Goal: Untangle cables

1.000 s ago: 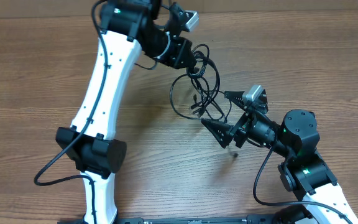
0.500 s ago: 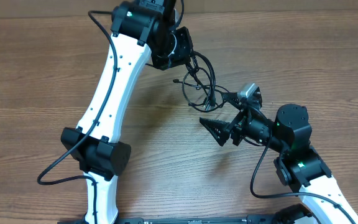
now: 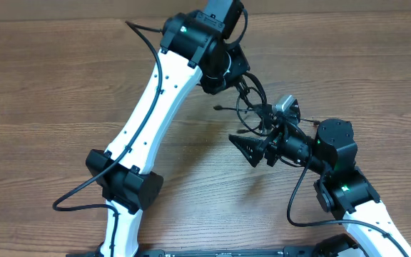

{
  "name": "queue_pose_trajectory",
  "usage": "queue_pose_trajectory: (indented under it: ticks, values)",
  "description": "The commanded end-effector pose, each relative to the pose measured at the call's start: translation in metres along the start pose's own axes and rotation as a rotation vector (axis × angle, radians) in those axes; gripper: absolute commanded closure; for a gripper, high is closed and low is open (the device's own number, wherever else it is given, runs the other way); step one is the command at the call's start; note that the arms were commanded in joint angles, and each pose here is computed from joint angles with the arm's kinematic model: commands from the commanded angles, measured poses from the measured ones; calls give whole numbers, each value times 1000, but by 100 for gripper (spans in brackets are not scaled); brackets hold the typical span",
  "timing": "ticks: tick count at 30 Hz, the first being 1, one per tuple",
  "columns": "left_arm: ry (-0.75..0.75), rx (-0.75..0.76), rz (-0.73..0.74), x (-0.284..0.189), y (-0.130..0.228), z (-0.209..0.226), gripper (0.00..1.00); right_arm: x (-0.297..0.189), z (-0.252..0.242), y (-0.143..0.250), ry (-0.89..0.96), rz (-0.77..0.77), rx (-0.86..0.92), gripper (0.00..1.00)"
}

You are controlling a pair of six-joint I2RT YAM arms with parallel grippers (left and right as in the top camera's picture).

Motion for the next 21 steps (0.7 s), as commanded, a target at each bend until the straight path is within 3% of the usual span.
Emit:
queue_pose_trajectory:
  ticks: [1,4,7,9,13,14,15,21]
  values:
    - [15,-105,-16,-6,7,-7,96,-1,-4,1,28,1,4,0]
    - [26,-109,10,-5,13,-11,96,-1,-10,5,83,17,19,0]
    - [31,-103,23,-4,16,-13,96,-1,-15,8,123,29,29,11]
    - [29,-102,27,-4,17,-13,96,-1,-18,11,141,37,36,26]
    - [33,-99,42,-4,19,-13,96,5,-23,18,145,67,55,69]
    - [29,-100,43,-4,19,-12,96,9,-26,24,148,89,68,89]
    - [29,-100,43,-4,19,-12,96,11,-28,26,150,99,75,96]
    - [8,-103,7,-4,15,-9,96,14,-22,24,77,86,77,96]
Point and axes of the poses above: each gripper's point midway between its finger pads, its own x axis out along the fingers, its own z axis along the line the jaws close on, y = z × x, the point moved 6 cm from there along -x, back along the fingers, and after that the axes turned 2 degrees about x, right-handed, at the moved point
